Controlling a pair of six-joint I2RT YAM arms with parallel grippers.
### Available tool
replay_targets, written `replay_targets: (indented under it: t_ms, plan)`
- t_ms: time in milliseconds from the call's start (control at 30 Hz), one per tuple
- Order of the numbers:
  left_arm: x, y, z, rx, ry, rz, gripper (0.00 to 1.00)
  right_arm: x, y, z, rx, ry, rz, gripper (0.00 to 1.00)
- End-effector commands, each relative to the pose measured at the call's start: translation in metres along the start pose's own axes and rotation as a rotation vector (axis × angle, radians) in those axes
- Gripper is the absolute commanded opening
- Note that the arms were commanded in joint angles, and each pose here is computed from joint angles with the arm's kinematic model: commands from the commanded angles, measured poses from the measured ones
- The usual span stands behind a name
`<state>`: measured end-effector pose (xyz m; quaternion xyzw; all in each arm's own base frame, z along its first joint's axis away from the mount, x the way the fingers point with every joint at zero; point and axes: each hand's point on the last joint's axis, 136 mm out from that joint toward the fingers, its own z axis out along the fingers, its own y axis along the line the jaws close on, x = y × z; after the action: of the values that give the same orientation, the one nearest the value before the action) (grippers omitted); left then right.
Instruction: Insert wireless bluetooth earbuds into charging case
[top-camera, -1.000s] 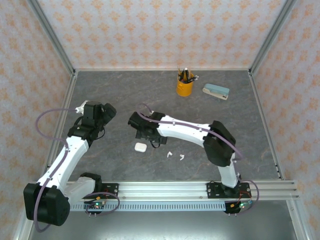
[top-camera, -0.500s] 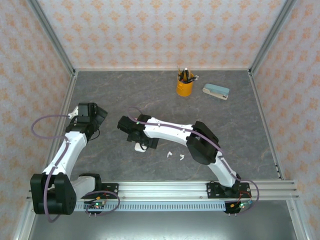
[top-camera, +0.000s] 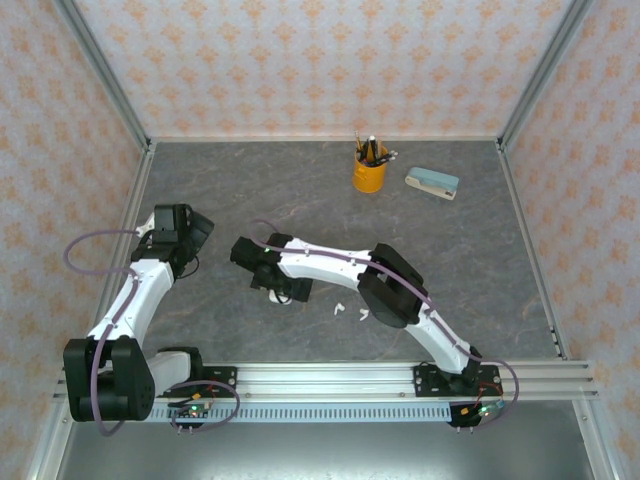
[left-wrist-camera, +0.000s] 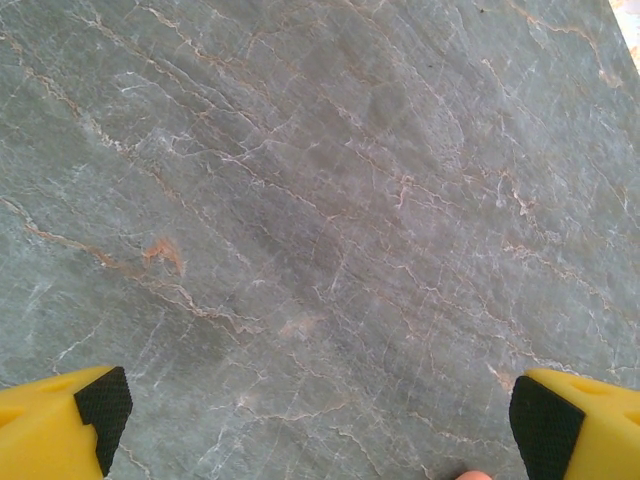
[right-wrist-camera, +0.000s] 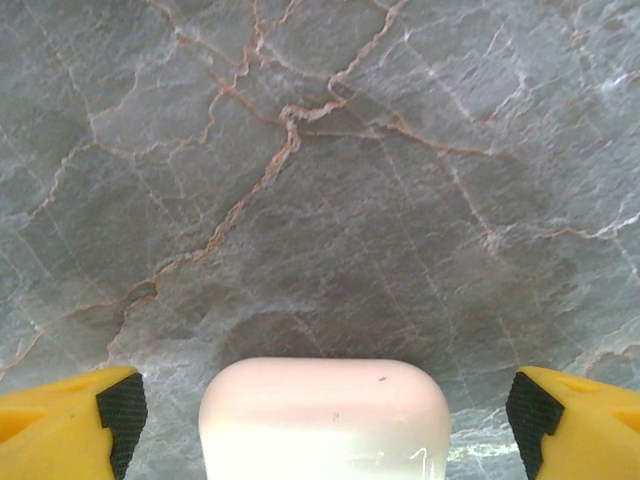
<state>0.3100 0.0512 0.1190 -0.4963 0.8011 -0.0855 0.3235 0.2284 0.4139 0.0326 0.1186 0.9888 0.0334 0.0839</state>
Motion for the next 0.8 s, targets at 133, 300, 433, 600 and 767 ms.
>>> replay_targets:
  t_ms: [133,300,433,600,767]
  plan:
    - [-0.002,0.001,0.003,0.008,0.0,-0.025,1.0,0.011,-0.002,0.009,0.034,0.008,0.003,0.92]
    - [-0.001,0.001,0.004,0.01,0.004,-0.028,1.0,0.01,-0.003,0.013,0.043,-0.003,-0.001,0.9]
    - [0.0,0.001,0.003,0.013,0.007,-0.027,1.0,0.009,-0.004,0.016,0.051,-0.013,-0.004,0.88]
    - [-0.001,0.0,0.002,0.021,0.006,-0.027,1.0,0.007,-0.004,0.018,0.061,-0.024,-0.012,0.83]
    - [0.0,-0.001,0.002,0.026,0.008,-0.026,1.0,0.008,-0.003,0.021,0.058,-0.017,-0.011,0.78]
